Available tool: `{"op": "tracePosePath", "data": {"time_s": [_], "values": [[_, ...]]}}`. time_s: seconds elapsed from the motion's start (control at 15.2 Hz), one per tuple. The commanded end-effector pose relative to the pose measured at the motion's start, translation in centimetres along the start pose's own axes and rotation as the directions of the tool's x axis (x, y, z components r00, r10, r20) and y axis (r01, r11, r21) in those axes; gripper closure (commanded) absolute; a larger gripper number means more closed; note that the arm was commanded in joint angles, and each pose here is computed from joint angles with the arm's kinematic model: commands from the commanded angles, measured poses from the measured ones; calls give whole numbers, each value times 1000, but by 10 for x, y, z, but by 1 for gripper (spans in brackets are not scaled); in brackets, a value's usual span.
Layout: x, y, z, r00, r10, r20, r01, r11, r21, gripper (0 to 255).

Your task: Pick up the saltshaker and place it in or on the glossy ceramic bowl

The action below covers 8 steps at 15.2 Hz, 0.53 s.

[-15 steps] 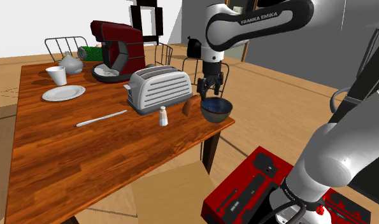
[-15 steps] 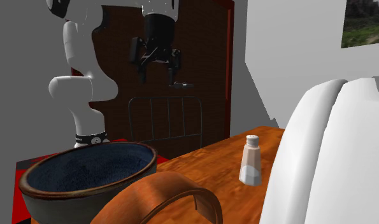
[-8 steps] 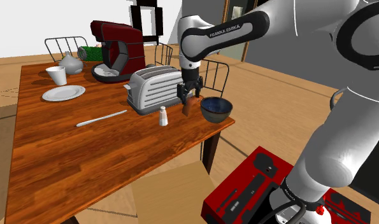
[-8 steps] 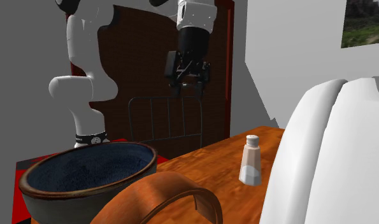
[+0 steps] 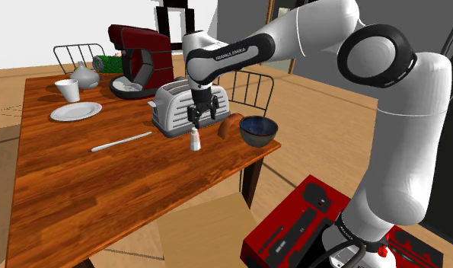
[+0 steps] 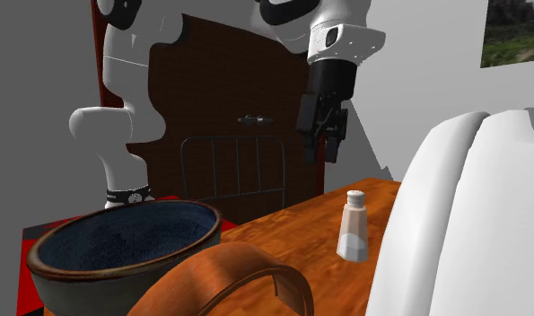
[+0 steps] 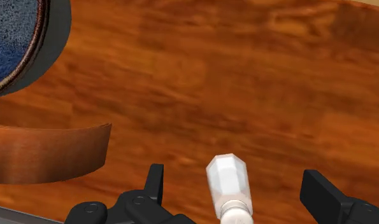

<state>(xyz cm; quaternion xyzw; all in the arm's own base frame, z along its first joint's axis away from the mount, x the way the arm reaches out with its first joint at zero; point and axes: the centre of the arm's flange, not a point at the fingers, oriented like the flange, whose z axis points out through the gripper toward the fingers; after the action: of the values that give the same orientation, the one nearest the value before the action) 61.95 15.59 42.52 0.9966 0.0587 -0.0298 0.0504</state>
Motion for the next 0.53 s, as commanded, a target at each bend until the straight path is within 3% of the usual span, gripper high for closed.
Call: {"op": "tracePosePath", "data": {"time_s": [0.0, 0.2, 0.46], "values": [[20, -11, 10, 1000, -8, -5, 8, 1000, -13, 0], [47, -25, 20, 1000, -18, -10, 18, 999, -28, 0], [48, -24, 41, 1000, -18, -10, 18, 999, -28, 0]]}}
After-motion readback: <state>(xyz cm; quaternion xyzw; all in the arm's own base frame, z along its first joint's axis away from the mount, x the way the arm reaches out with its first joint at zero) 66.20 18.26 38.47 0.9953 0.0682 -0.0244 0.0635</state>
